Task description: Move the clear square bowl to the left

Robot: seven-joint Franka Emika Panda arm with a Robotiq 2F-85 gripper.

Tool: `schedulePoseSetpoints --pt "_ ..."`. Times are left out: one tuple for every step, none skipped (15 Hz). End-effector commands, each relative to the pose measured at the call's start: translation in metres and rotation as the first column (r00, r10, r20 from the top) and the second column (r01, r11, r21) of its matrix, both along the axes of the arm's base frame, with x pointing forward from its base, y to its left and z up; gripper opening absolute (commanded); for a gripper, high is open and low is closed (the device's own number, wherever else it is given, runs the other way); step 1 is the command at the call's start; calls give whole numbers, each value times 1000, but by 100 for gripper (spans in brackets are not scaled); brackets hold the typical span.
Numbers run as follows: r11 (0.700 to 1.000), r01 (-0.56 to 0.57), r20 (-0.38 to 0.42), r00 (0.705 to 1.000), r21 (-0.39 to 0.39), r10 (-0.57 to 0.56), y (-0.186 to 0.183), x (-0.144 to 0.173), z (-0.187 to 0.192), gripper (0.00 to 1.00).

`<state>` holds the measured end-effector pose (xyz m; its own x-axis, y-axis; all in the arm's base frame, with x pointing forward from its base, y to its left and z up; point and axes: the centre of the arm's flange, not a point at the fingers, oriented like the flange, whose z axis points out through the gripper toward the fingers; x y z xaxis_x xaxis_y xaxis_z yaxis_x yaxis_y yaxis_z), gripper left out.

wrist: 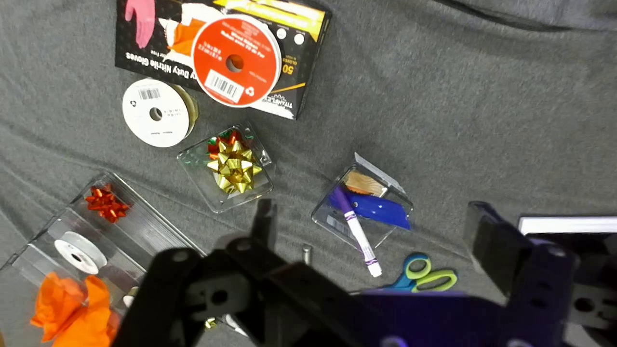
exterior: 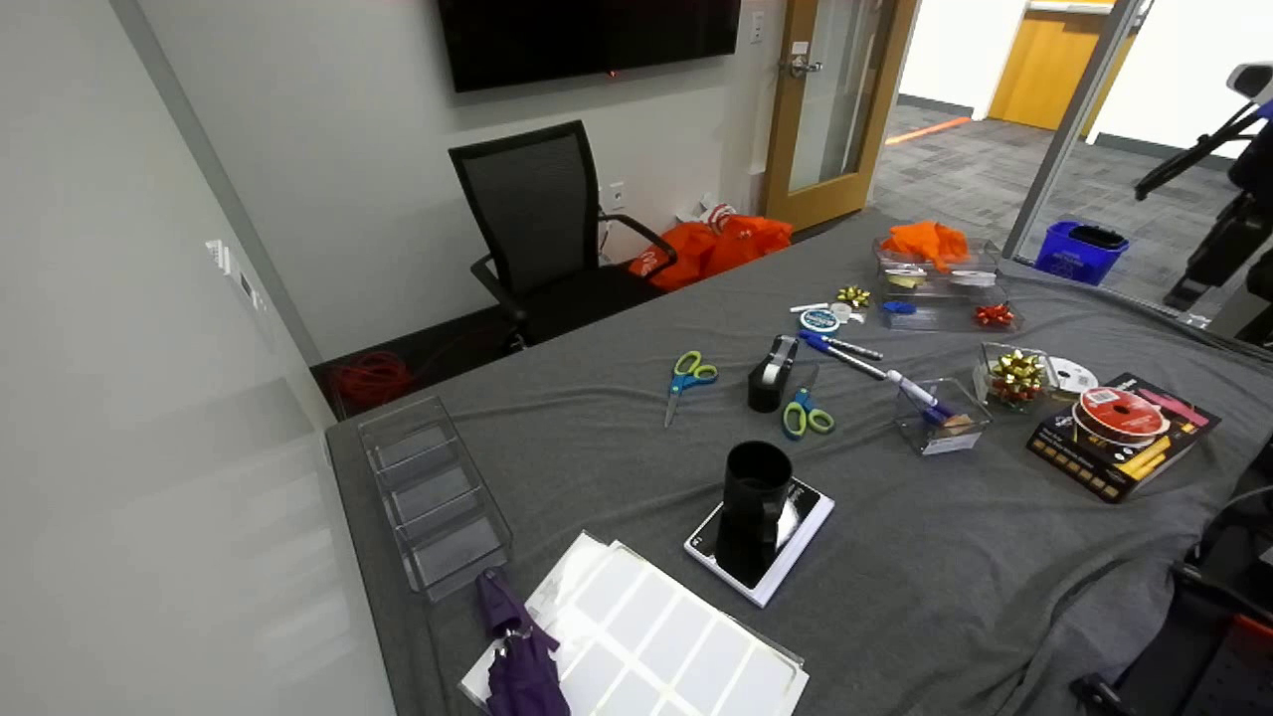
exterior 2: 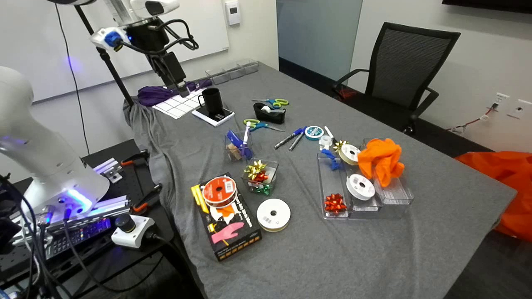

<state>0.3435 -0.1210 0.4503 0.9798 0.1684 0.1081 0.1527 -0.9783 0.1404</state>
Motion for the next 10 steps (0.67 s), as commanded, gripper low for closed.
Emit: schedulePoseSetpoints --pt "995 101 36 994 -16 -101 -15 33 -25 100" --pt "992 123 51 991 -14 -122 -19 39 -29 100" --pt "990 143 77 987 -14 -141 -26 48 -34 100" --pt "987 159 95 983 -16 -157 -31 55 -38 100" --pt "984 174 118 978 -27 -170 -38 63 -47 100" --pt "982 187 135 974 -37 -181 -44 69 -54 100" --pt "979 199 154 970 -50 -189 -52 74 -64 100" --pt "976 210 164 966 -57 -198 -59 79 -72 100" --pt "973 220 170 963 -64 -207 -65 84 -79 100" --pt "971 230 165 962 -62 -217 -72 87 -86 100"
